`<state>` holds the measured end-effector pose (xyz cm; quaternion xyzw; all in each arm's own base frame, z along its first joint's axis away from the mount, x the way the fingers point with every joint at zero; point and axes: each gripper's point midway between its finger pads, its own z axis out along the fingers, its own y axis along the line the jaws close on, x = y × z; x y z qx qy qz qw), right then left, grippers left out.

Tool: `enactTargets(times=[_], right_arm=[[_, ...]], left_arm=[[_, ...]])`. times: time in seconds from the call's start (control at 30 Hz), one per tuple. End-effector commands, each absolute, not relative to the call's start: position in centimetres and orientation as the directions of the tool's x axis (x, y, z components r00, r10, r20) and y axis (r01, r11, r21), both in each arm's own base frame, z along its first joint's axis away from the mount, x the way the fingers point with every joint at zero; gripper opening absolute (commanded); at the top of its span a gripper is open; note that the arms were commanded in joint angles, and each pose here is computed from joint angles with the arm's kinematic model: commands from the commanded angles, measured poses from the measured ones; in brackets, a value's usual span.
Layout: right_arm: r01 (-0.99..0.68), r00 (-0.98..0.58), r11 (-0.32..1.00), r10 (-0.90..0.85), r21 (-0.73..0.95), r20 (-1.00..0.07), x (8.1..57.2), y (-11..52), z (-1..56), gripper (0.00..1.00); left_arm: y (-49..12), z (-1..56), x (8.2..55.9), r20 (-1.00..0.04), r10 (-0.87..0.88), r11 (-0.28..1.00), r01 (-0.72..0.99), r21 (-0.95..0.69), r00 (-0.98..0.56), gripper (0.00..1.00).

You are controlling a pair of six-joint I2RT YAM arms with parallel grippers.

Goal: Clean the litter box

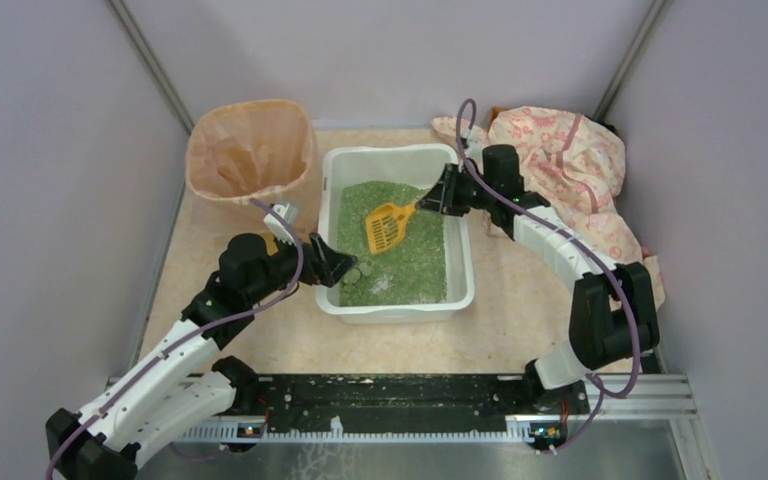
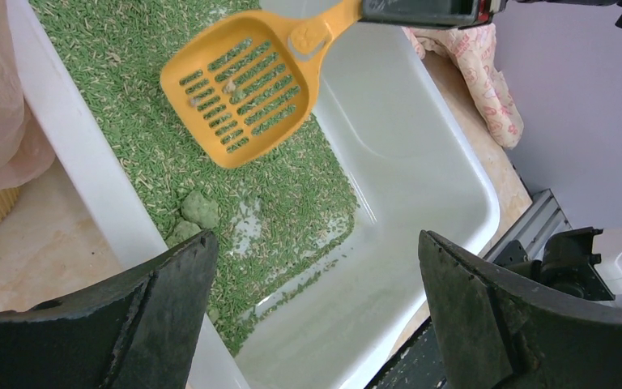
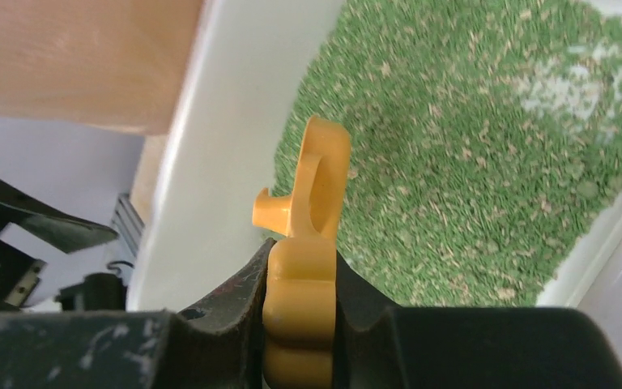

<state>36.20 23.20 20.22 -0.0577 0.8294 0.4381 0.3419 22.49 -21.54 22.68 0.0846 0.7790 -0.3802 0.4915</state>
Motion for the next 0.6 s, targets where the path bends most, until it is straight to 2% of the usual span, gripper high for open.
enactTargets(times=[0.0,0.3,0.57], right_arm=[[-0.392,-0.789,0.712,0.067,0.583,-0.611,34.4,22.7,16.5,0.00],[-0.400,-0.790,0.770,-0.015,0.497,-0.613,32.7,22.2,15.7,0.00],[-0.405,-0.850,0.656,-0.013,0.637,-0.527,30.7,25.5,13.1,0.00]], left_arm=[[-22.0,23.0,22.5,-0.832,-0.251,0.676,0.525,-0.516,-0.494,0.99],[-21.3,22.3,22.1,-0.831,-0.266,0.686,0.510,-0.519,-0.489,0.99],[-21.5,22.5,21.9,-0.828,-0.275,0.670,0.520,-0.530,-0.489,0.99]])
